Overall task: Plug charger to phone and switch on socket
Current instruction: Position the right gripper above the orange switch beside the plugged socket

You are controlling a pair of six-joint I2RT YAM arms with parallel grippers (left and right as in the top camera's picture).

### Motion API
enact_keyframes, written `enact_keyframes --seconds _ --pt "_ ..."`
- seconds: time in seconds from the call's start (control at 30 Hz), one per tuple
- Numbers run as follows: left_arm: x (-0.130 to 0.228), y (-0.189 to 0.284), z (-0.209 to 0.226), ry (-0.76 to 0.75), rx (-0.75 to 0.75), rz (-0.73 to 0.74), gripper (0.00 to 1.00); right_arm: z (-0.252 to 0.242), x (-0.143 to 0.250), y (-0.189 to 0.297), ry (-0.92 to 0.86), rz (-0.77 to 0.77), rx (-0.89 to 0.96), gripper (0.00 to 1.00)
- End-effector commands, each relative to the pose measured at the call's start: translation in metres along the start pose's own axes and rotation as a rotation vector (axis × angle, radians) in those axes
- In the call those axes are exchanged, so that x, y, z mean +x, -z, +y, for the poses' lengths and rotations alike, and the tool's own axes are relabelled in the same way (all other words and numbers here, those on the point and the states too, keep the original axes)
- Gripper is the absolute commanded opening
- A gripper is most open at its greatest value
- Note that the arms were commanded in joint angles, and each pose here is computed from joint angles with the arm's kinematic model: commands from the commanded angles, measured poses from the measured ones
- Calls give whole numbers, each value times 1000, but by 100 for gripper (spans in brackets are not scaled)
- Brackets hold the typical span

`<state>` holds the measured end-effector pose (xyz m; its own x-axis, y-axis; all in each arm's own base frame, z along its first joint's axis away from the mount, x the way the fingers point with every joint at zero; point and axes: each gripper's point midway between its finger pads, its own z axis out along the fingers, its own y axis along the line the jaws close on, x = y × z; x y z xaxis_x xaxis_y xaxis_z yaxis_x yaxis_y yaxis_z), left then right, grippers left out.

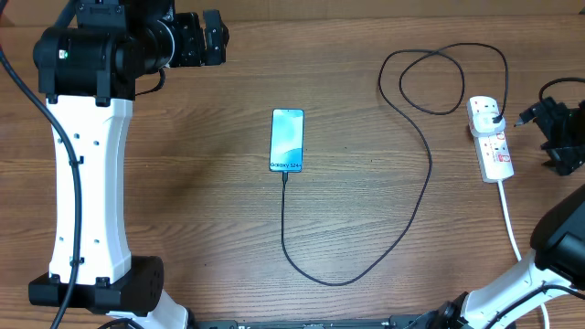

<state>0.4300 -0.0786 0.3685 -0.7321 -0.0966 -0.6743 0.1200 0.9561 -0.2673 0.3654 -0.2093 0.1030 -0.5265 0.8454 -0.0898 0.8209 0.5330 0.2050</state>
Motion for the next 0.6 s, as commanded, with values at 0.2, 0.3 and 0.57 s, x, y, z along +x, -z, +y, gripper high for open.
enact_keyframes --seconds 0.2,0.3,0.57 --pt "0 0 -2 -25 -3 -3 100 27 4 -4 172 0 -84 100" --pt "0 0 -2 -25 -3 -3 100 27 5 -4 172 4 -84 100" --pt "0 0 -2 -24 -4 -3 100 37 19 -6 205 38 -77 100"
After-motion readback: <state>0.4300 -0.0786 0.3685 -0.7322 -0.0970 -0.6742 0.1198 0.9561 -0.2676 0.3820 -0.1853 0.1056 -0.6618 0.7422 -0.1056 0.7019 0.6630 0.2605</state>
